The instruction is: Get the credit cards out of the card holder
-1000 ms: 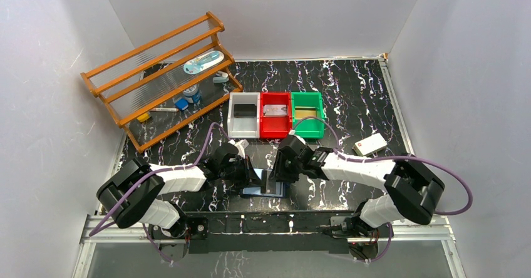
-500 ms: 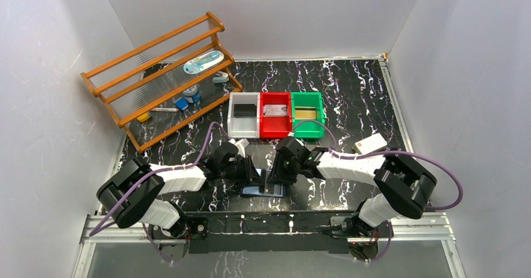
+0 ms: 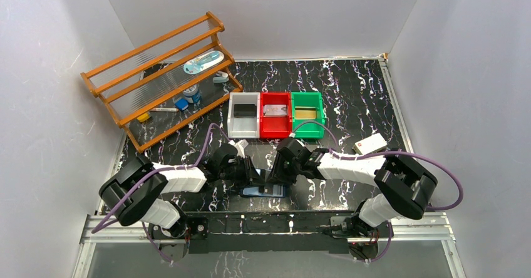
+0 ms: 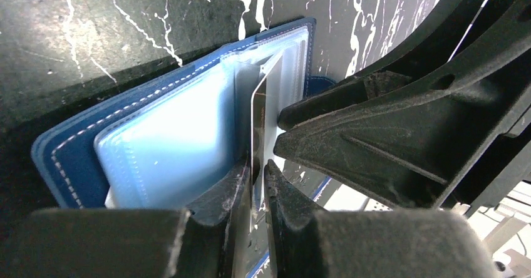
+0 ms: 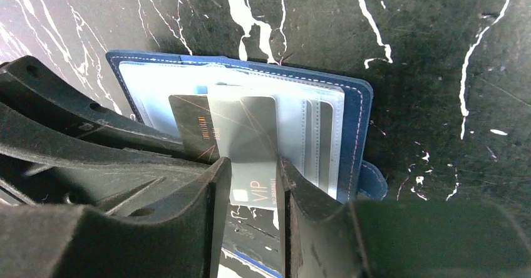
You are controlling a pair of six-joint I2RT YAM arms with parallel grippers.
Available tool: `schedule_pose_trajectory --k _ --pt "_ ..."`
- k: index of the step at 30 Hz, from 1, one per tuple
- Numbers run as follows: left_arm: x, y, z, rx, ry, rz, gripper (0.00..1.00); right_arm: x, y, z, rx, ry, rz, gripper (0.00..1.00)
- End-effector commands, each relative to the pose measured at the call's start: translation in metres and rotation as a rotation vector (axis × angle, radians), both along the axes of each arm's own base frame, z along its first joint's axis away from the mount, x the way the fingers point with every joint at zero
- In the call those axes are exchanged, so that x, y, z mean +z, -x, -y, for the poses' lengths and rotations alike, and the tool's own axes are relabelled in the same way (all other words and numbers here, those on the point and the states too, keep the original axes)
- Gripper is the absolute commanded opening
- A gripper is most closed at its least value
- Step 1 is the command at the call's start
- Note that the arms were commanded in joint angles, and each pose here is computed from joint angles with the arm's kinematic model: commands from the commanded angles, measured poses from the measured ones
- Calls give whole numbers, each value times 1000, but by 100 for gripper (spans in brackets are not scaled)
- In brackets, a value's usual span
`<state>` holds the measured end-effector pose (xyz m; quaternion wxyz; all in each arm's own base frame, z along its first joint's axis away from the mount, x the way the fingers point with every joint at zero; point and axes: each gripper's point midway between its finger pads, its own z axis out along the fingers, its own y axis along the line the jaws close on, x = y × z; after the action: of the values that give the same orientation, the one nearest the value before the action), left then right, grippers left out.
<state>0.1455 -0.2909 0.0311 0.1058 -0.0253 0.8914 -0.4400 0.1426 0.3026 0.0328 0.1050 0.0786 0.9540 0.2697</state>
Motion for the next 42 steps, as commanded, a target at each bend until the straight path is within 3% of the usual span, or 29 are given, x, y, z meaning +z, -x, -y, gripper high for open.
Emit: schedule_pose_trajectory --k 1,14,26,42 --pt "13 -6 -2 0 -20 63 12 -24 11 26 -19 106 -38 42" --pt "19 -5 1 -13 10 79 0 -23 10 25 -17 109 -35 42" --pt "16 -9 -14 3 -86 116 0 -13 5 22 -22 86 -1 42" --pt "44 -22 -32 34 -130 296 0 34 -13 15 86 90 129 46"
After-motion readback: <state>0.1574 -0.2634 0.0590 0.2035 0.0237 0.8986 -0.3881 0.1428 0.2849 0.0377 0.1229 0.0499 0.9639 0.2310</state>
